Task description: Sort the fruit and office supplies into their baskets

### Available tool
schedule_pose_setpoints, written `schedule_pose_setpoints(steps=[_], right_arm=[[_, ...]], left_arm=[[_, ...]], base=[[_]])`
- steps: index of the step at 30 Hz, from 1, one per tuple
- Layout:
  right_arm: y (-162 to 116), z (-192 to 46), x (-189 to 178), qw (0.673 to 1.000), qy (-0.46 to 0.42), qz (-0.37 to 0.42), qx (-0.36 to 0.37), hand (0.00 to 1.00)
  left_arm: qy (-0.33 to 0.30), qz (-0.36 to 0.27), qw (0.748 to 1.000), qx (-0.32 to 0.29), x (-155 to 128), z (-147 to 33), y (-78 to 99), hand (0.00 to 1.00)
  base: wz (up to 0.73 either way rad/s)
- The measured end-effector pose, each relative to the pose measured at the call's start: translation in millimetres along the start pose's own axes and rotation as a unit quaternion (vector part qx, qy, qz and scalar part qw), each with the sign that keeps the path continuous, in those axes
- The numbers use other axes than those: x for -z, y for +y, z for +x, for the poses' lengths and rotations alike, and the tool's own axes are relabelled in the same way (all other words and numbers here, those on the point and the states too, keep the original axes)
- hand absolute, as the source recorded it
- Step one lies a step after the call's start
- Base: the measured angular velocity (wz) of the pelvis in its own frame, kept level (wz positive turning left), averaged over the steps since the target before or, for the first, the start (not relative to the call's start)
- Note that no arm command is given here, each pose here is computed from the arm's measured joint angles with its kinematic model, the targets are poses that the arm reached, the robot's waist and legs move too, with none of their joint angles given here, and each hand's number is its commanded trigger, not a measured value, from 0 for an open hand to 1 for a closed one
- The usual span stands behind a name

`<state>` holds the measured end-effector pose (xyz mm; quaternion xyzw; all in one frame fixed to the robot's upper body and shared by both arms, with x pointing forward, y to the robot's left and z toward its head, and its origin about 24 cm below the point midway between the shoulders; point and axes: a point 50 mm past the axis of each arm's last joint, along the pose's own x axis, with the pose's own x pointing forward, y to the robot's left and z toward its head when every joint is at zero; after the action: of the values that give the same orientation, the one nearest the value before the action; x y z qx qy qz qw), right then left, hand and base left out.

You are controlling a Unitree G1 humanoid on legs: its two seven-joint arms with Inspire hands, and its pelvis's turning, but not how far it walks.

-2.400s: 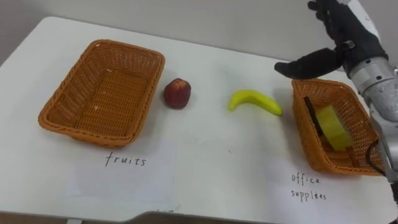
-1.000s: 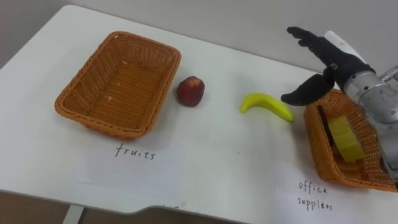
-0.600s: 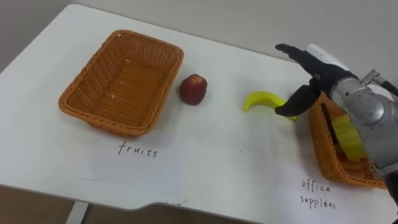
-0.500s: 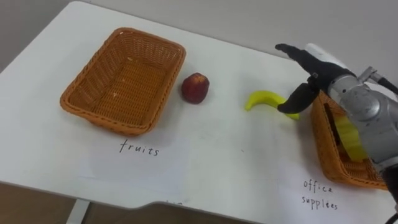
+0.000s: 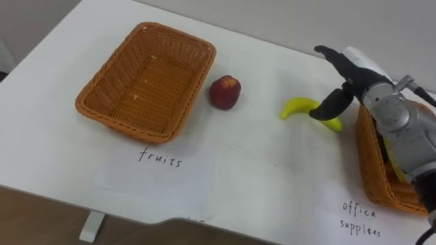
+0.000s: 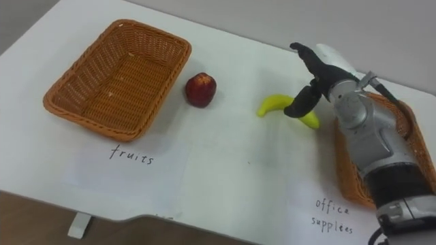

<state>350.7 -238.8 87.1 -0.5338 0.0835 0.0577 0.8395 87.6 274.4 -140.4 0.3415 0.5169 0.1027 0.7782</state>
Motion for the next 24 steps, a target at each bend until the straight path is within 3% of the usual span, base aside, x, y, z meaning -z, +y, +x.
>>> schedule_pose_setpoints(steps=[24], right_arm=[[9.3, 5.0, 14.4, 0.999, 0.028, 0.03, 0.02, 0.0]], left_arm=[[-0.013, -0.009, 1.0, 0.0, -16.1, 4.1, -2.4, 0.0]], base=[[0.0]])
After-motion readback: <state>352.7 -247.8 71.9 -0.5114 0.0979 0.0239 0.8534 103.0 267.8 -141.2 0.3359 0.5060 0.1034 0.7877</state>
